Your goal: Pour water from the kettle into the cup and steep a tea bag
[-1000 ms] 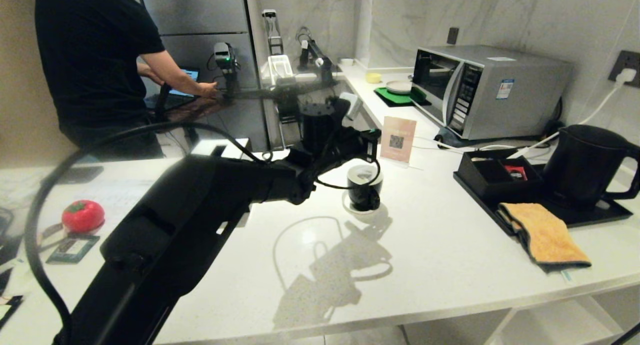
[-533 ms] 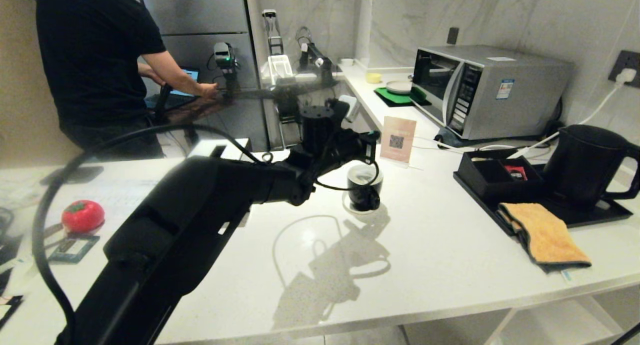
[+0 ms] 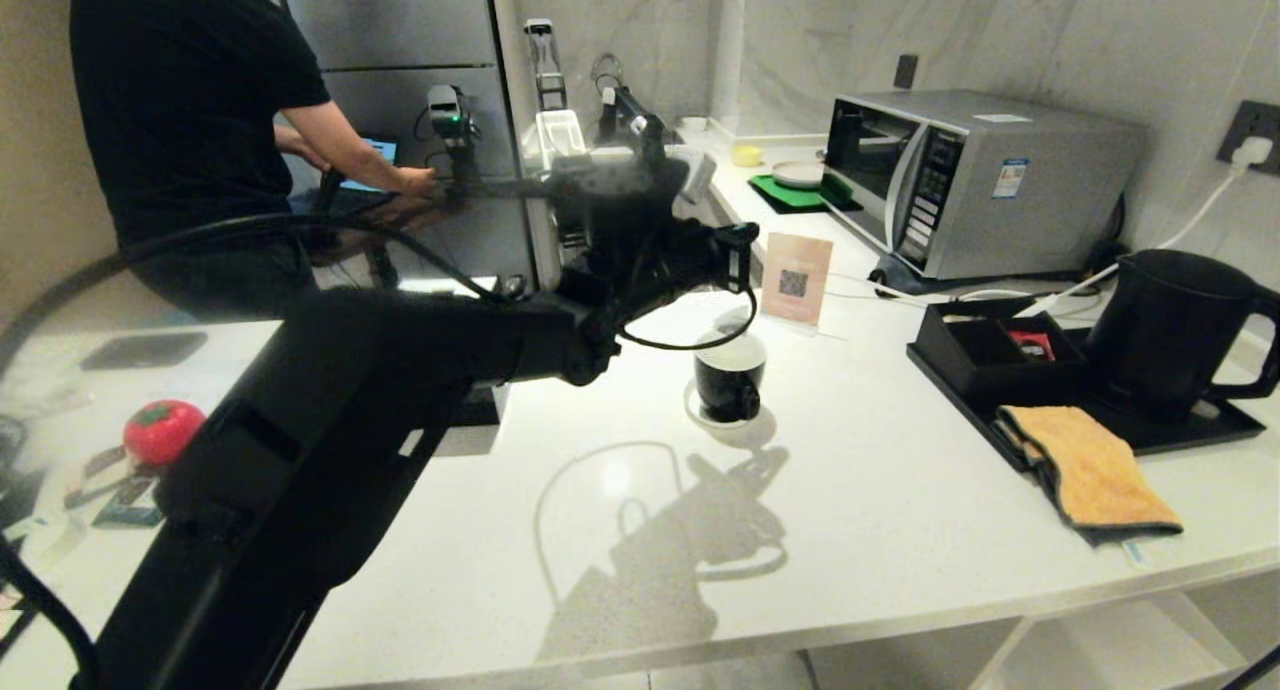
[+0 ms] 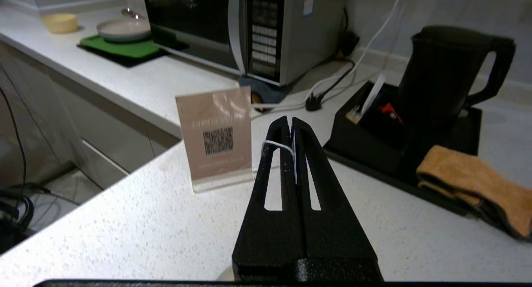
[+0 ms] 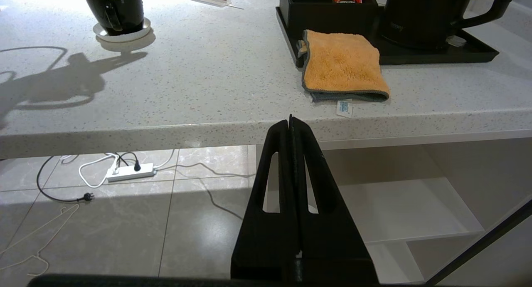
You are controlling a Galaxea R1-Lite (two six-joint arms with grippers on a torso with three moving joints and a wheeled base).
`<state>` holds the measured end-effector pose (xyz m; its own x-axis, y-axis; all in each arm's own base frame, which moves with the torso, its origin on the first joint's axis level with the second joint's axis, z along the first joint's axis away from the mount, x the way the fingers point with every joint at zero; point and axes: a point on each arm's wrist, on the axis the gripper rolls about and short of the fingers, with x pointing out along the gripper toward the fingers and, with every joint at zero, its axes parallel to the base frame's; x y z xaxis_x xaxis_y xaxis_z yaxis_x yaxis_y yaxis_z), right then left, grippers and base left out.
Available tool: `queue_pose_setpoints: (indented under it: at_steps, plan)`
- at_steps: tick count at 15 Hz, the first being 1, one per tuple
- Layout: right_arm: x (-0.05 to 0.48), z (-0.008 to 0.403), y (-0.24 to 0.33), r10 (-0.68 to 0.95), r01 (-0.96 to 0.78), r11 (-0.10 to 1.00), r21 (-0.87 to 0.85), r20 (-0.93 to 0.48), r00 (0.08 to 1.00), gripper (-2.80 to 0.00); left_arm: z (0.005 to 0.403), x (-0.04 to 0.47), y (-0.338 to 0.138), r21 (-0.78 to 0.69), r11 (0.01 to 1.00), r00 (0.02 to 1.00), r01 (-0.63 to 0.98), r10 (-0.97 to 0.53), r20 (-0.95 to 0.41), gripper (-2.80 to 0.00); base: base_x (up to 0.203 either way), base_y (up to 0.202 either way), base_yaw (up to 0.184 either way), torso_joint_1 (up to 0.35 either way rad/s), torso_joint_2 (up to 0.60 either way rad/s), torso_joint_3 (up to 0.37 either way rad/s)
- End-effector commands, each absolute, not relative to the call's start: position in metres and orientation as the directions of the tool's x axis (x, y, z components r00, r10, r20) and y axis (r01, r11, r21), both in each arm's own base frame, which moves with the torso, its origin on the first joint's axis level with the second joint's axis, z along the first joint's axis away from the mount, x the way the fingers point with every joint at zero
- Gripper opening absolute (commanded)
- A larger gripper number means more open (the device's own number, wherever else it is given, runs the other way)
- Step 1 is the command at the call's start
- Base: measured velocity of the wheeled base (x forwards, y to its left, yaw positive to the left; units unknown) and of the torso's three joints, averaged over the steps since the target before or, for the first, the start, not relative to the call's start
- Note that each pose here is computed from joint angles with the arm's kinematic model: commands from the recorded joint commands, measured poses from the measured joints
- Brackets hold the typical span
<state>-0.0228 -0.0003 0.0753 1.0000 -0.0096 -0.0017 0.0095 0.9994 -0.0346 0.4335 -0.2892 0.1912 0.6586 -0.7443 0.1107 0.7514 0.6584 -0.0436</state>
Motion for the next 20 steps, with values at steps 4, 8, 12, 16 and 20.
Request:
queue_pose_setpoints:
  at_steps: [4,8,12,16,20]
  plan:
    - [-0.023,0.075,0.0,-0.009,0.009,0.999,-0.035,-0.003,1.0,-2.8,0.221,0.425,-0.279,-0.026,0.66,0.655,0.75,-0.737,0.168,-2.8,0.0,0.0,0.0,0.0,0.0,0.0]
    - [-0.023,0.075,0.0,-0.009,0.009,0.999,-0.035,-0.003,1.0,-2.8,0.221,0.425,-0.279,-0.027,0.66,0.655,0.751,-0.737,0.168,-2.8,0.0,0.0,0.0,0.0,0.0,0.0]
    - [-0.023,0.075,0.0,-0.009,0.009,0.999,-0.035,-0.003,1.0,-2.8,0.214,0.429,-0.277,-0.032,0.668,0.664,0.744,-0.732,0.149,-2.8,0.0,0.0,0.0,0.0,0.0,0.0]
    - [-0.023,0.075,0.0,-0.009,0.009,0.999,-0.035,-0.003,1.0,-2.8,0.201,0.434,-0.276,-0.042,0.672,0.671,0.74,-0.732,0.116,-2.8,0.0,0.0,0.0,0.0,0.0,0.0]
    - [-0.023,0.075,0.0,-0.009,0.009,0.999,-0.035,-0.003,1.0,-2.8,0.193,0.435,-0.278,-0.048,0.671,0.672,0.74,-0.734,0.096,-2.8,0.0,0.0,0.0,0.0,0.0,0.0]
